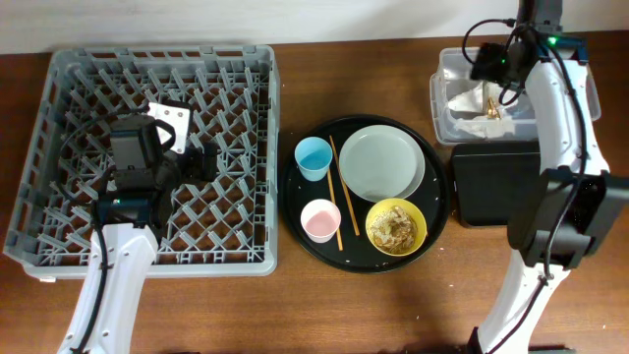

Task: Sort waste into correct bins and load items into the dishwasher rack
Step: 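Drop the tissue and wrapper into the clear plastic bin with right gripper, then grasp the yellow bowl with the right gripper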

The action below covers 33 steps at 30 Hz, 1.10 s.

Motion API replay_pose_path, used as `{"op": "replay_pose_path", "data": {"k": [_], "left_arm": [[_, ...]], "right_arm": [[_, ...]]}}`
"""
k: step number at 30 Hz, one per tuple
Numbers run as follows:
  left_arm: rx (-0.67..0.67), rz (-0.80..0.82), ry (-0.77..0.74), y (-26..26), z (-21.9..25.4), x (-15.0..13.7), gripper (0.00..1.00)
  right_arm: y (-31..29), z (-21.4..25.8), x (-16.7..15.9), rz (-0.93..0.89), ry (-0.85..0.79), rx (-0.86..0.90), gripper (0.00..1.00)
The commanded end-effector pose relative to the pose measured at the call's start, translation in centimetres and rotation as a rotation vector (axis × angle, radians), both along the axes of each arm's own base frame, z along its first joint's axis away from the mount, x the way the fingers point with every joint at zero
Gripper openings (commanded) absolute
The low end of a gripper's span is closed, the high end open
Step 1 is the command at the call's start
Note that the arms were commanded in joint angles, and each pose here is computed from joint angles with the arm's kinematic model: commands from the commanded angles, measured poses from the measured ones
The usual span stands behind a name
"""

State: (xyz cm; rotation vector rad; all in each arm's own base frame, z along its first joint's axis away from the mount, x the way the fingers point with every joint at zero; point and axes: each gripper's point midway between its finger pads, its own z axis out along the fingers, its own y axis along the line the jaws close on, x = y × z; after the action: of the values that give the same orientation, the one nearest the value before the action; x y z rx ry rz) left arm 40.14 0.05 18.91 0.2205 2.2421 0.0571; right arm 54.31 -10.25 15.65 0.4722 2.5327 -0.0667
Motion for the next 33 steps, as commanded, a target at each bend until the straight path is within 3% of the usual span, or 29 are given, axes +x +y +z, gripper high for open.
{"op": "replay_pose_path", "data": {"k": [1,4,6,8,13,14,15,22,25,29,33], "left_arm": [[0.001,-0.017,-0.013,-0.1,0.6,0.4,1.0],[0.001,-0.017,-0.013,-0.1,0.6,0.4,1.0],[0.001,-0.017,-0.013,-0.1,0.6,0.4,1.0],[0.001,-0.017,-0.013,-0.1,0.6,0.4,1.0],[0.001,-0.017,-0.014,-0.1,0.6,0.4,1.0],[0.001,-0.017,-0.013,-0.1,0.6,0.4,1.0],[0.001,-0.017,-0.013,-0.1,0.6,0.4,1.0],[0.001,-0.017,-0.013,-0.1,0.6,0.4,1.0],[0.001,-0.017,-0.013,-0.1,0.6,0.4,1.0],[0.001,-0.017,-0.014,-0.1,0.6,0.4,1.0],[0.001,-0.017,-0.013,-0.1,0.6,0.4,0.99]], "right_arm": [[1.2,2.8,-1.4,-0.006,-0.02,0.054,0.9],[5.4,7.9,-5.0,0.105,-0.041,0.207,0.89],[7.8,8.7,-8.4,0.138,0.041,0.248,0.87],[10.9,7.0,-11.7,0.162,0.203,0.285,0.83],[18.0,1.1,-16.1,0.302,0.439,0.278,0.81],[19.5,-0.4,-17.2,0.337,0.487,0.28,0.75],[22.0,-2.7,-18.7,0.336,0.541,0.278,0.6],[27.5,-11.2,-24.4,0.392,0.636,0.151,0.46],[27.2,-12.0,-25.7,0.393,0.675,0.138,0.38],[25.6,-13.0,-27.2,0.374,0.731,0.084,0.11],[25.6,-12.9,-27.0,0.373,0.725,0.079,0.04]]}}
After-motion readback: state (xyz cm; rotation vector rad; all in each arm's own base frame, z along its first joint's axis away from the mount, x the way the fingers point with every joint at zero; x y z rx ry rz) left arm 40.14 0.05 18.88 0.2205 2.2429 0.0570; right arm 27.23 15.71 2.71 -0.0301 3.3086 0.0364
